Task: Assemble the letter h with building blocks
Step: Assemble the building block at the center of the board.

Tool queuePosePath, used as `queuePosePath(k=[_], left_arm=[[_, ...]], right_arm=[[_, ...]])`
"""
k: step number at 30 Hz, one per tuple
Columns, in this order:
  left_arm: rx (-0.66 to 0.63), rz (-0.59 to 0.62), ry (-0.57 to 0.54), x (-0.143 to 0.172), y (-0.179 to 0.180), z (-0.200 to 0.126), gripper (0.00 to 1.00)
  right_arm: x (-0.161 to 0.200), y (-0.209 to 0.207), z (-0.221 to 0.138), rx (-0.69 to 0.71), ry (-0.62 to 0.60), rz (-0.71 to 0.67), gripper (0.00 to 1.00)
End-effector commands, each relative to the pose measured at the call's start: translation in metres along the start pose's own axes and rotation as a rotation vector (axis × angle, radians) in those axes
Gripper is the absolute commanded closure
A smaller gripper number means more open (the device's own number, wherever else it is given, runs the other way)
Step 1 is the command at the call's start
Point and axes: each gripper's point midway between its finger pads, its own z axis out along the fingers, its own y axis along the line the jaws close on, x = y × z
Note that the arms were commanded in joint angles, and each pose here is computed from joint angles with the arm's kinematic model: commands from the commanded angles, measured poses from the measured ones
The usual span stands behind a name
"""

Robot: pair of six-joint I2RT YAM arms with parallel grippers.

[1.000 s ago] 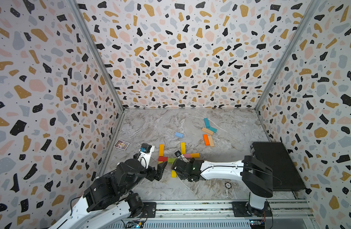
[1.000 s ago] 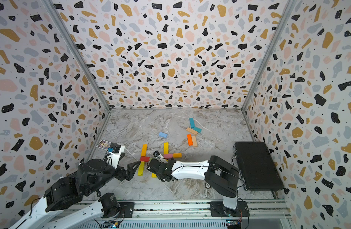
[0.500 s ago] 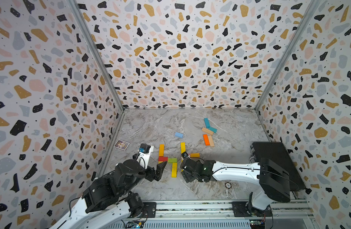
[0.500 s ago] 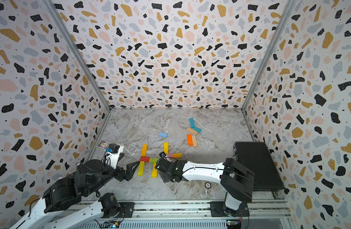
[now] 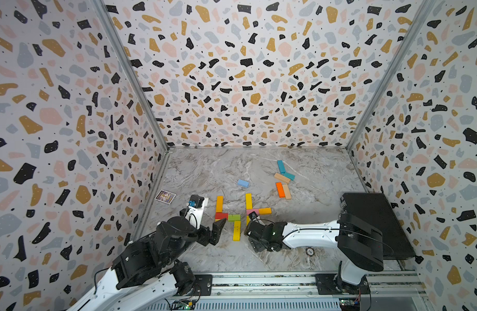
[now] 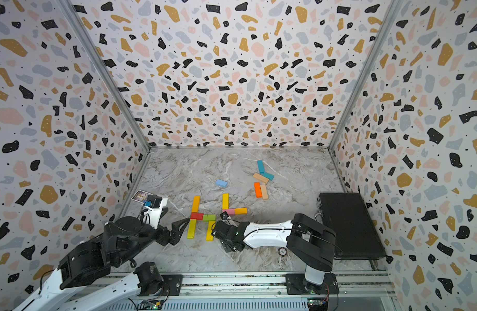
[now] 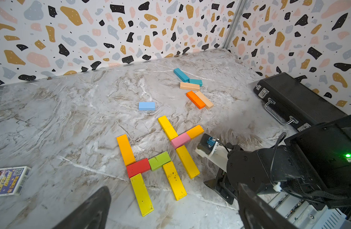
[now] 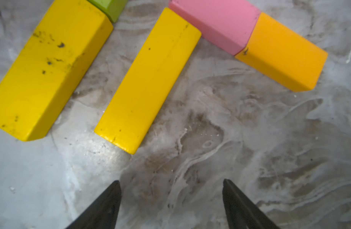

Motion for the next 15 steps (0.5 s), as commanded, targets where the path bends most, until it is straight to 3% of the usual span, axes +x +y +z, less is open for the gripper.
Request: queuePosePath(k=[1,15], left_arm=[[-0.012,0.014,-0.008,-0.002,0.002,0.001,0.01],[-0.014,0.013,-0.004,0.000,0.002,0.002,0.01]], right_arm=[[-0.004,-0.009,0.003,0.042,-0.011,0.039,0.19],[-0.006,-0.019,0.008,0.061,-0.020,0.077,0.19]])
